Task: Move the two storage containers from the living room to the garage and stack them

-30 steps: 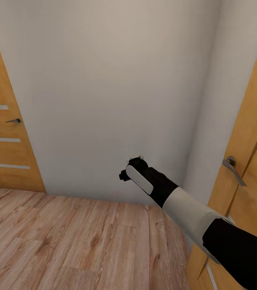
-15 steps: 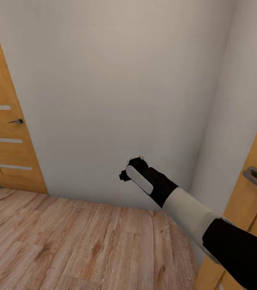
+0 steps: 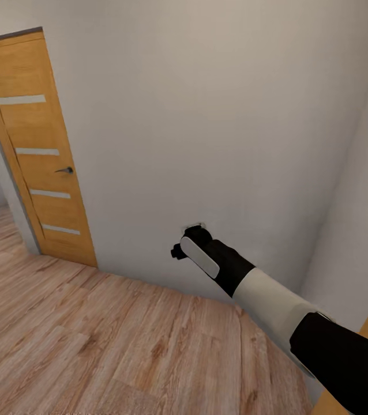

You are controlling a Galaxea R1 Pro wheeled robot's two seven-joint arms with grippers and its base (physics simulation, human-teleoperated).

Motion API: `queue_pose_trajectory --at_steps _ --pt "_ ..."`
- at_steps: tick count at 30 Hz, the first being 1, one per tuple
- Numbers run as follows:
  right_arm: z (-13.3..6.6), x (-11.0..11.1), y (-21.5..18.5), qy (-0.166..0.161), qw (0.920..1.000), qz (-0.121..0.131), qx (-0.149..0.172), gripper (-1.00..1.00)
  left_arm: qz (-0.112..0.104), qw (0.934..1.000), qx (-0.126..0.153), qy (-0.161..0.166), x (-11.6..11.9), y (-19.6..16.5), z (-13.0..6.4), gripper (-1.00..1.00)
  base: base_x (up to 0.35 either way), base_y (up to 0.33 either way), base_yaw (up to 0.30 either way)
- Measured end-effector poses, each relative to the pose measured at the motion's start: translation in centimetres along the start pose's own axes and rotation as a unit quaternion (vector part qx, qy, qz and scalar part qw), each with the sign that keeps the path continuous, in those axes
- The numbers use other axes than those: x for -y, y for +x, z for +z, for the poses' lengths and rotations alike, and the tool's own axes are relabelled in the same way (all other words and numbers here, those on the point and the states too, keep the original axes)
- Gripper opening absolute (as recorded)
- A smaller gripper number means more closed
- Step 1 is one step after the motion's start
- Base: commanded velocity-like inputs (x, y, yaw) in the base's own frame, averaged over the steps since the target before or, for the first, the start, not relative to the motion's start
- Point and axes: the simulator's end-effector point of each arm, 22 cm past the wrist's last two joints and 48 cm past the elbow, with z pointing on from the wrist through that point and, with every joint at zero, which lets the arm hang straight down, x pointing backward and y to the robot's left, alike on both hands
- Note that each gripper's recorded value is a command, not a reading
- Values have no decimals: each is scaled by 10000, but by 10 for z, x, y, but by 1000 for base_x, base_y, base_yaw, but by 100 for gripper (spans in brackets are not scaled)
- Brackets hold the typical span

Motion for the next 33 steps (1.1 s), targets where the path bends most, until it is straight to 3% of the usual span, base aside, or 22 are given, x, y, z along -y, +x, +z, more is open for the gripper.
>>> queue_pose_trajectory --at_steps 11,18,25,33 --pt "16 -19 47 -35 9993 -234 -274 100 0 10000 0 0 0 0 0 100 0 0 300" --pt "26 -27 67 17 9990 -364 -272 100 0 10000 1 0 0 0 0 100 0 0 279" --pt "57 -7 106 112 9978 -107 -641 100 0 10000 -1 0 0 0 0 100 0 0 234" --pt "75 3 135 35 9958 74 -914 100 0 10000 -1 0 0 0 0 100 0 0 200"
